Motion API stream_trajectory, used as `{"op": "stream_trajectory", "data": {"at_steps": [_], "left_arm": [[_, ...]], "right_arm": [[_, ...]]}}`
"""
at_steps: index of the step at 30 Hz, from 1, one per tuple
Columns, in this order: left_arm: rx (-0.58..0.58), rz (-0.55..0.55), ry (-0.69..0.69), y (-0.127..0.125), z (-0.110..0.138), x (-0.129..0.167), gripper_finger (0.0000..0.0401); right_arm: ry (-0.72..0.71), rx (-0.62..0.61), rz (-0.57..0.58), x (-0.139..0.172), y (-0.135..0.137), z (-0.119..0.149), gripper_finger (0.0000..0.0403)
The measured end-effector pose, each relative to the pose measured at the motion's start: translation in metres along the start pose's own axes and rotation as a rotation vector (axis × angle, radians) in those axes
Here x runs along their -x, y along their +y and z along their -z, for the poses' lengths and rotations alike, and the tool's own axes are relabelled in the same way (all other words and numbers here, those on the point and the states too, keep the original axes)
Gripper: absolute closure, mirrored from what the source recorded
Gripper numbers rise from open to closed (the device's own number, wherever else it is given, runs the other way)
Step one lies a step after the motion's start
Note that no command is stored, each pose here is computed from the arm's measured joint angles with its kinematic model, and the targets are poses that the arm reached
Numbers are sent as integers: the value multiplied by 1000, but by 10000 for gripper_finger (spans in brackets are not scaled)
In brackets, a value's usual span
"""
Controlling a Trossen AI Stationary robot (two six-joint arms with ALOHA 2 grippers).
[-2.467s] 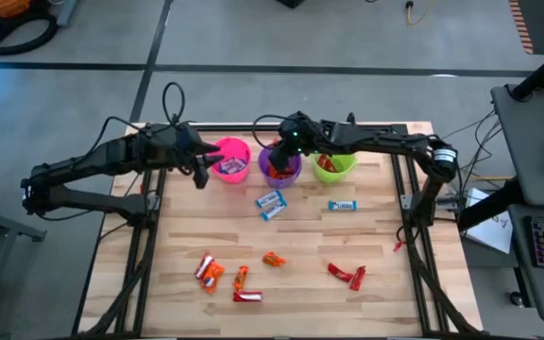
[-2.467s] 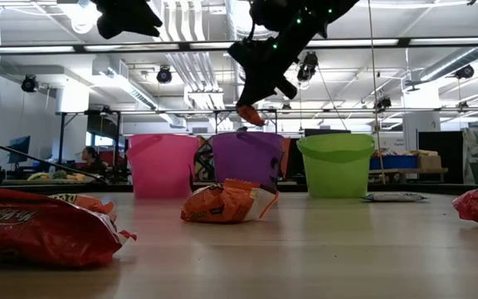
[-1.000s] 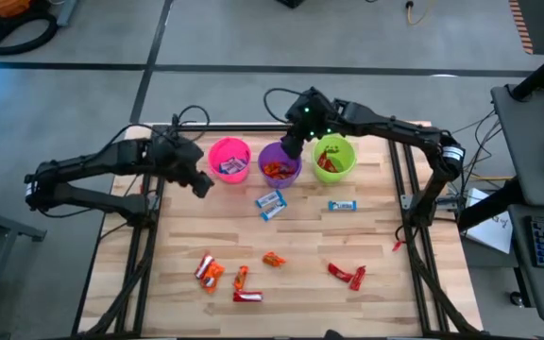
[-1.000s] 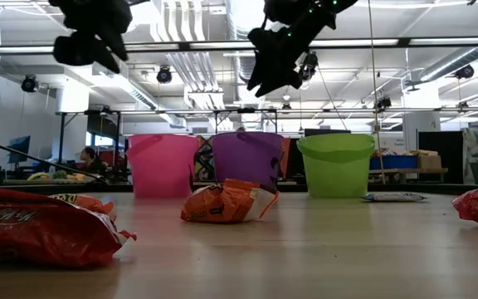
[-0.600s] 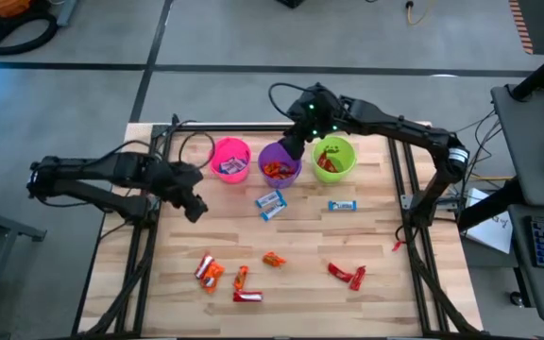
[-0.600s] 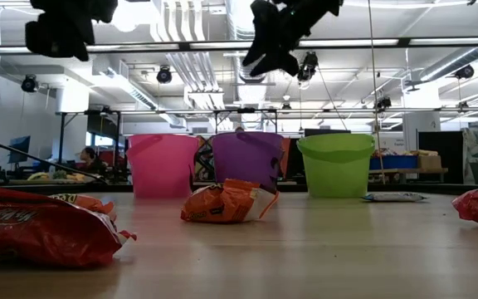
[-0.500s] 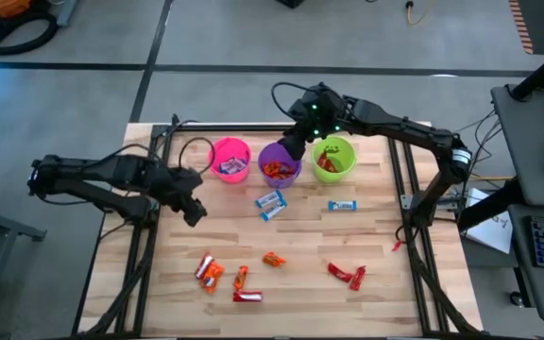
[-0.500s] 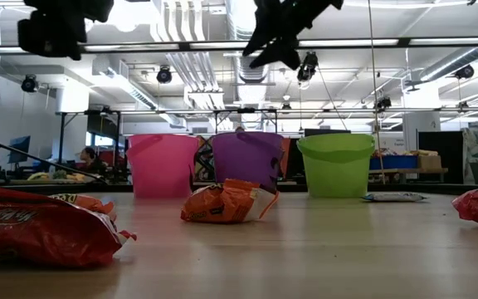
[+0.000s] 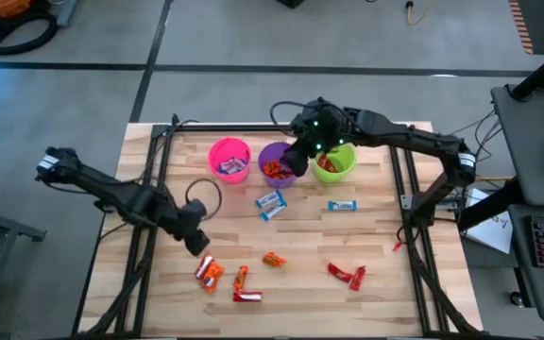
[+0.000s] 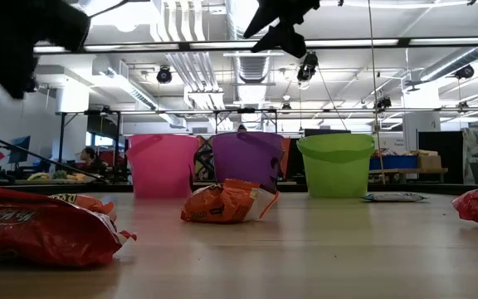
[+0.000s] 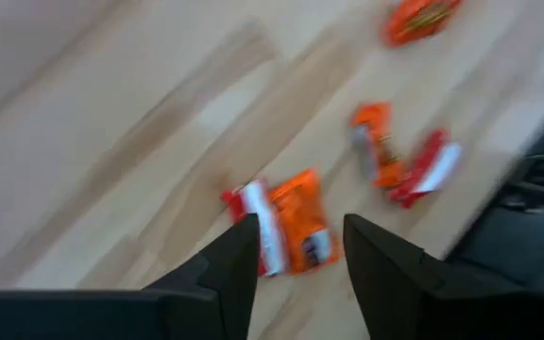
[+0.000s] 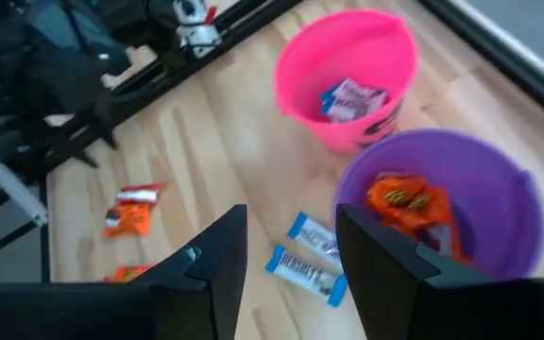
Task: Organize candy in baskets
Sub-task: Put the red chocolate into the green bucket
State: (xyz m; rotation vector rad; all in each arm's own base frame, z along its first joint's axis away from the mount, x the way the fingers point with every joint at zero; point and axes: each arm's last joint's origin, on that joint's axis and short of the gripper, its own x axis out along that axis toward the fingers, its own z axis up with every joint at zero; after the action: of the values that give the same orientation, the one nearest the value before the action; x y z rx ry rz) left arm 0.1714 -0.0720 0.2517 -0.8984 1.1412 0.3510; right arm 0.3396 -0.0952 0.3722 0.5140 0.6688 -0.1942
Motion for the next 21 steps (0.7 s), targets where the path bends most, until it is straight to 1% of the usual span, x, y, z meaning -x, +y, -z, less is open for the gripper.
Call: {"op": "stream_trajectory", "data": {"at_steps": [3, 7, 12, 14, 17, 21], "left_arm": [[12, -57, 37, -2, 8, -14, 239], [8, -137, 66, -7, 12, -33, 208], [-23, -242, 93, -13, 12, -62, 187], [-37, -255, 98, -16, 12, -73, 186], [-54, -236, 120, -22, 11, -87, 187], [-58, -246, 136, -24, 13, -101, 189]], "right_arm": [[15, -6, -6, -2, 9, 4, 250], [16, -8, 13, -4, 18, 8, 250], [17, -19, 15, -5, 25, 11, 250], [18, -23, 19, -6, 28, 13, 250], [24, -26, 11, -6, 32, 15, 250], [30, -17, 1, -7, 37, 18, 250]]}}
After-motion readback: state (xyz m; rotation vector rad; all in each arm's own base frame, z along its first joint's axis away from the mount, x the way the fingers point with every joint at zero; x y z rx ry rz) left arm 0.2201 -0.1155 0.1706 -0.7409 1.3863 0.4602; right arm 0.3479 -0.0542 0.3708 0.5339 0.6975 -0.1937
